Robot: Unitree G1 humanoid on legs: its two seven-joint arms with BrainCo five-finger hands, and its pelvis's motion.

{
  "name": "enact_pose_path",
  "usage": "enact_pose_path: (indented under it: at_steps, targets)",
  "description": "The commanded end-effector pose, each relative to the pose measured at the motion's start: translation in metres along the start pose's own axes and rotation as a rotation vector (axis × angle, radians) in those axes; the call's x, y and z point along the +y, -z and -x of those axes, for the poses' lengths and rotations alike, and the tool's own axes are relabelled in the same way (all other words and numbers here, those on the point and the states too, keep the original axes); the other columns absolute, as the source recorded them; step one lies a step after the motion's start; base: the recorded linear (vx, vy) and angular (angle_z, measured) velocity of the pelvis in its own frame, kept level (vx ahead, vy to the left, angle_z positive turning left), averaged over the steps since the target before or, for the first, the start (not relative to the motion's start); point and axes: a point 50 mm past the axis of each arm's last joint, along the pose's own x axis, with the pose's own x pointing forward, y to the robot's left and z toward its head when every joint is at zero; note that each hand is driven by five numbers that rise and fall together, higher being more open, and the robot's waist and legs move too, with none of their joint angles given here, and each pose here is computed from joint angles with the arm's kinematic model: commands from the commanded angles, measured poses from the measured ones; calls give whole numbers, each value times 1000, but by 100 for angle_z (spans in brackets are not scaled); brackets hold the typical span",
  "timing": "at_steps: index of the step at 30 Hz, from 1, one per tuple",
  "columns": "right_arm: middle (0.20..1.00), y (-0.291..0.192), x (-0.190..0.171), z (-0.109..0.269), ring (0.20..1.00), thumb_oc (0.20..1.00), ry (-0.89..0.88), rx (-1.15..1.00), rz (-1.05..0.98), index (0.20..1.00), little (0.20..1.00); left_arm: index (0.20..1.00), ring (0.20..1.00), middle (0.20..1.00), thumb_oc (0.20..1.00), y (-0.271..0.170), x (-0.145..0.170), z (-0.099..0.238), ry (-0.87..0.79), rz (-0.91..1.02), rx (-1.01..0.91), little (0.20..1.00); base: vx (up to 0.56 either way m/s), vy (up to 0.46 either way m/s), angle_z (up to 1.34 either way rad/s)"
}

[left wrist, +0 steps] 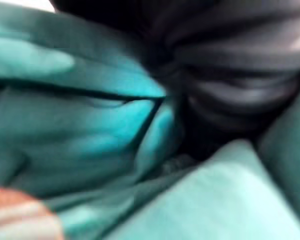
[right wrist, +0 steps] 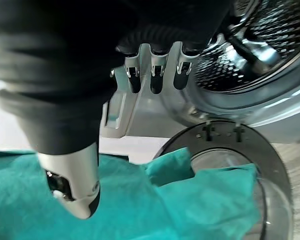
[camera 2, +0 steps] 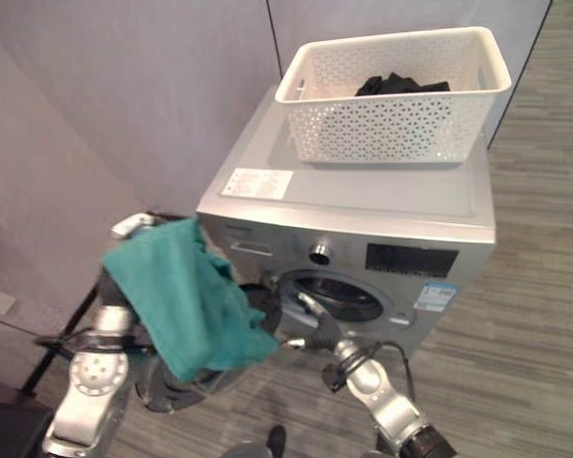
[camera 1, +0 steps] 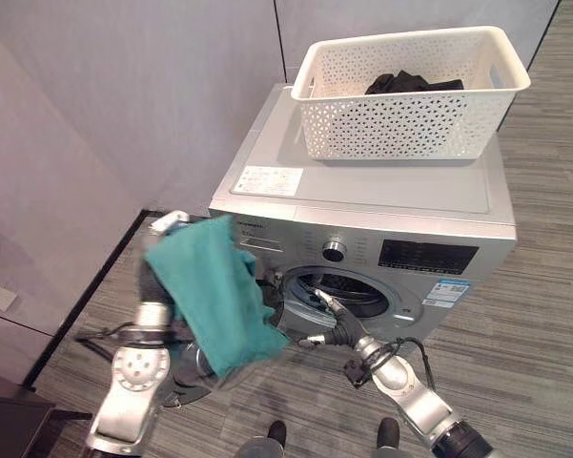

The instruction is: Grab the laundry basket,head to the washer,open it,put in the laundry and shut it.

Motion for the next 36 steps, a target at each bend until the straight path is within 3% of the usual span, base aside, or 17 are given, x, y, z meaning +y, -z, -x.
enact_pose_path:
  at_steps: [1, 9, 20, 36]
  targets:
    - [1000, -20, -11, -9, 1000, 1000, 96, -113, -55, 1000, 1000, 200, 200, 200, 200, -18, -6, -19, 91, 35, -116, 200, 13, -26, 6]
    - [1000, -8, -29, -11, 1000, 1000, 211, -53, -13, 1000, 1000, 200, 200, 200, 200, 0, -35, -24, 224, 171, -16, 200, 14, -24, 0]
    - [1000, 0, -12, -6, 1000, 1000, 180, -17, -54, 1000, 1000, 200, 200, 200, 200, -2, -38, -27, 218, 189, -25, 200, 4, -1, -1]
    - [1000, -27, -1, -25, 1000, 1000, 54, -114, -21, 1000, 1000, 200, 200, 200, 200, -5, -27, -22, 197, 166, -33, 200, 1, 1, 0]
